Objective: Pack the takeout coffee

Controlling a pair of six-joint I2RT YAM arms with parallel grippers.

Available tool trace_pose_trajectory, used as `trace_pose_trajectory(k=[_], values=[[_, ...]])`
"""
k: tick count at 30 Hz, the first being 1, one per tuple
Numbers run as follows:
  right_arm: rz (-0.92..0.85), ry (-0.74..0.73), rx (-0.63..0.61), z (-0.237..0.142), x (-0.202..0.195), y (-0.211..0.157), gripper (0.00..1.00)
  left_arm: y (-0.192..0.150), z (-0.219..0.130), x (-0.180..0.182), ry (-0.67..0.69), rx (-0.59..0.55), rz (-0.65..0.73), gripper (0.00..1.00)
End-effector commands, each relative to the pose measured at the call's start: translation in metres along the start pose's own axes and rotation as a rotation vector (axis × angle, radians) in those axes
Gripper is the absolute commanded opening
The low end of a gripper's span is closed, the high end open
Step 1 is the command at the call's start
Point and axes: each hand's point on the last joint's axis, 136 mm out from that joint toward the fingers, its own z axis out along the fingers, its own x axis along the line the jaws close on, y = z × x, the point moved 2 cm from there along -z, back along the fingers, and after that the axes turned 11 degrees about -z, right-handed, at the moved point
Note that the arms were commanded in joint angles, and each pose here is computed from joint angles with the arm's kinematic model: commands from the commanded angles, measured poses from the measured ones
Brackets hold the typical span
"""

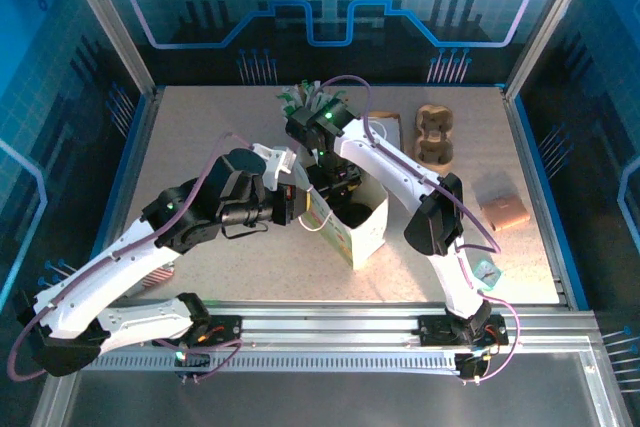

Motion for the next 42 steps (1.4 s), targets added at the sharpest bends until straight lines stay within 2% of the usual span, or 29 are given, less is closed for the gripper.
trace_pose_trajectory(k=[1, 42], values=[[-0.008, 0.022, -0.002, -0.002, 0.006, 0.003, 0.48, -0.006, 0.004, -0.001, -0.015, 0.020, 0.008, 0.00], [0.000, 0.032, 0.030, 0.021, 0.010, 0.007, 0.48, -0.012, 0.008, -0.001, -0.014, 0.040, 0.016, 0.00]])
